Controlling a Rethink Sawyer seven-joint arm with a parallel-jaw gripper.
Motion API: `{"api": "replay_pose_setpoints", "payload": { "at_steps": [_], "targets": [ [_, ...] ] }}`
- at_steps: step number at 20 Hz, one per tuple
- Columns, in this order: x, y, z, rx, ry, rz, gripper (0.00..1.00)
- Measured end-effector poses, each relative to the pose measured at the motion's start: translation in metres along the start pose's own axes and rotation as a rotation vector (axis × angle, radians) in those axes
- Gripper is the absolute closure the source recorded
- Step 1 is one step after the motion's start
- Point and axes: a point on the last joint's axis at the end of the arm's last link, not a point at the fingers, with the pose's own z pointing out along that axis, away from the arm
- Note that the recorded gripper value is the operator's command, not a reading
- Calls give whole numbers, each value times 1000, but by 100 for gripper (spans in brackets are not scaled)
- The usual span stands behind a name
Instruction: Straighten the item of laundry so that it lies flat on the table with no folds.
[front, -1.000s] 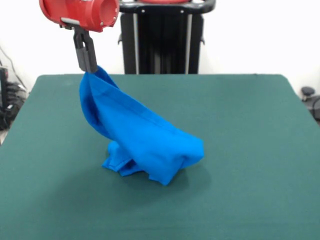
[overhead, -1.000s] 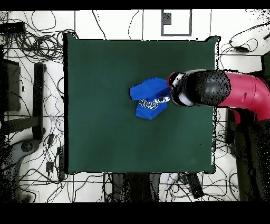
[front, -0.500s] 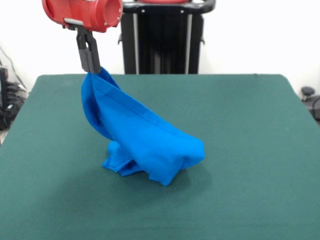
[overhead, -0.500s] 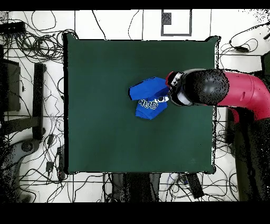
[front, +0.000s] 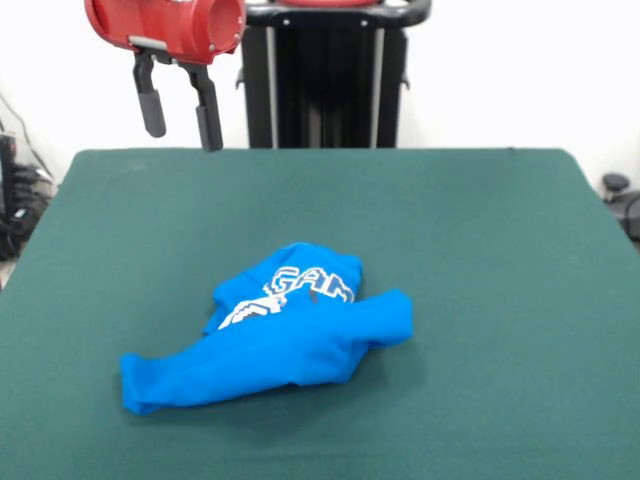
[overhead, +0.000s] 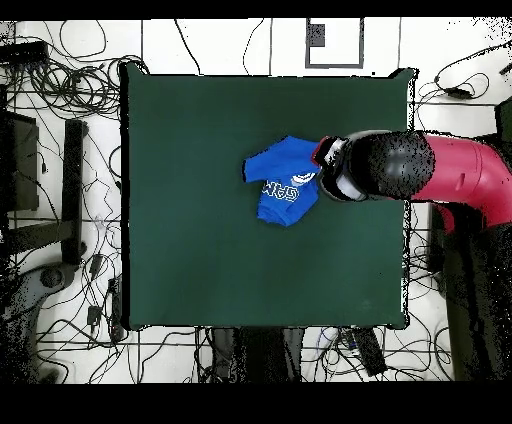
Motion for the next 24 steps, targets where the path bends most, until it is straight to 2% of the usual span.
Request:
{"api": "replay_pose_setpoints", "payload": {
  "at_steps": [8, 15, 24],
  "targets": [
    [4, -3, 0, 19, 26, -2, 0],
    [4, -2, -1, 24, 22, -8, 0],
    [5, 10, -26, 31, -25, -27, 0]
  ]
}}
